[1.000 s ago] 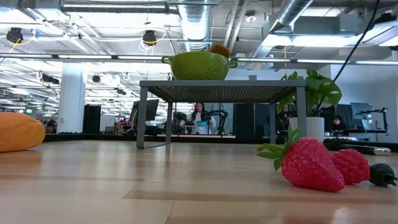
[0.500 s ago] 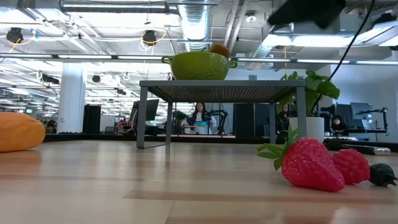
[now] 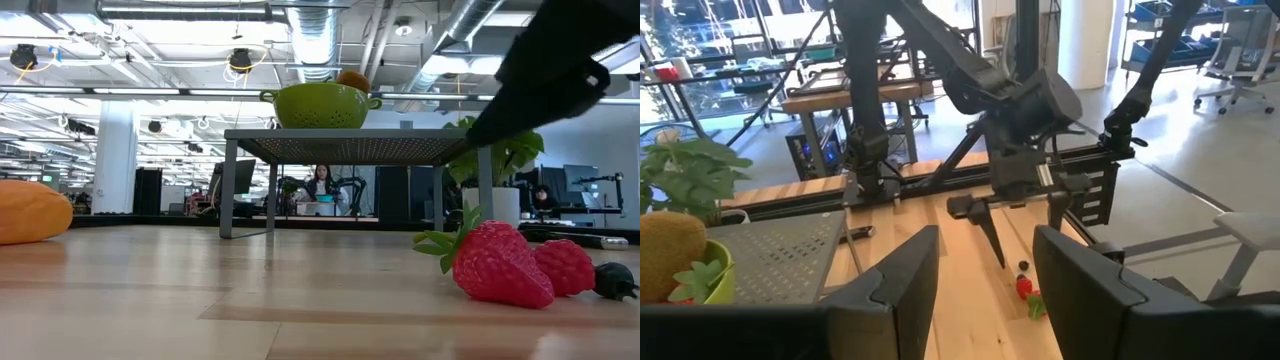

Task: Pick & Place Fruit
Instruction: Put the strawberry into the green strainer bowl on the shelf

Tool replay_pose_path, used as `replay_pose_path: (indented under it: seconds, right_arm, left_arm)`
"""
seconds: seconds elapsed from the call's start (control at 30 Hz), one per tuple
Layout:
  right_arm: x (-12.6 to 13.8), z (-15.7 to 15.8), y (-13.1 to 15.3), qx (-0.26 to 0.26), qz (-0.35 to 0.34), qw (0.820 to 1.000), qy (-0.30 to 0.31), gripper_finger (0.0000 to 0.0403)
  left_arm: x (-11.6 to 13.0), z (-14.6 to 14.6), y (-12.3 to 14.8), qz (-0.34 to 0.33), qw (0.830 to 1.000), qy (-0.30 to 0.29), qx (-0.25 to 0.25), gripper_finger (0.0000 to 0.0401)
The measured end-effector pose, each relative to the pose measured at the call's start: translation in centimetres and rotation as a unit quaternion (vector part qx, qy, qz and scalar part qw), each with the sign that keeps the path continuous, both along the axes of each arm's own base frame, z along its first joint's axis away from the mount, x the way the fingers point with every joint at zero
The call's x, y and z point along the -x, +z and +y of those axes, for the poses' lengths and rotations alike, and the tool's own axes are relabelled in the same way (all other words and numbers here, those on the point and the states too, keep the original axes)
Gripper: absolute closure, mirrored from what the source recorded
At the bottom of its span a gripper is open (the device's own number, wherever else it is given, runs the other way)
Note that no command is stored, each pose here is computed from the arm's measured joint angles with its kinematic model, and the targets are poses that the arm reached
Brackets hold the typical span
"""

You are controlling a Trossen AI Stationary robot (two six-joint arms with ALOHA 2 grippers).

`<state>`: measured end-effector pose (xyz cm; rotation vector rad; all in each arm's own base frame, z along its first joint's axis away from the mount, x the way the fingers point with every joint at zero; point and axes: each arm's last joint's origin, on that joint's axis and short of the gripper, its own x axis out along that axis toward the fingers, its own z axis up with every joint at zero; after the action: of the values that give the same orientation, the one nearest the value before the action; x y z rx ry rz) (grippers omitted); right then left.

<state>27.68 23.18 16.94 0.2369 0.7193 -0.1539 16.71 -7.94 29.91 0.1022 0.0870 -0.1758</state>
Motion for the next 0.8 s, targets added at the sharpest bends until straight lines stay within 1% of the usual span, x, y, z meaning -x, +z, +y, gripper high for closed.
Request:
replay_pose_path:
  seconds: [0.27,0.53,0.6,0.8]
  right_arm:
    - [-0.7,0.0,-1.8,0.009,0.011,1.0,-0.009,0.0101]
    - [-1.3,0.3,-2.7,-0.002,0.001,1.0,-0.01,0.0101]
    - [-1.2,0.4,-3.4,0.006,0.01,1.0,-0.008,0.0101]
    - [-2.2,1.2,-5.4,0.014,0.024,1.0,-0.002,0.0101]
  left_arm:
    - [0.0,0.0,0.0,-0.002,1.0,0.002,0.001,0.0243]
    - [0.0,0.0,0.1,-0.004,1.0,0.001,0.002,0.0243]
    - [0.0,0.0,0.1,-0.004,1.0,0.001,0.002,0.0243]
    - [0.0,0.0,0.1,-0.006,1.0,0.001,0.003,0.0243]
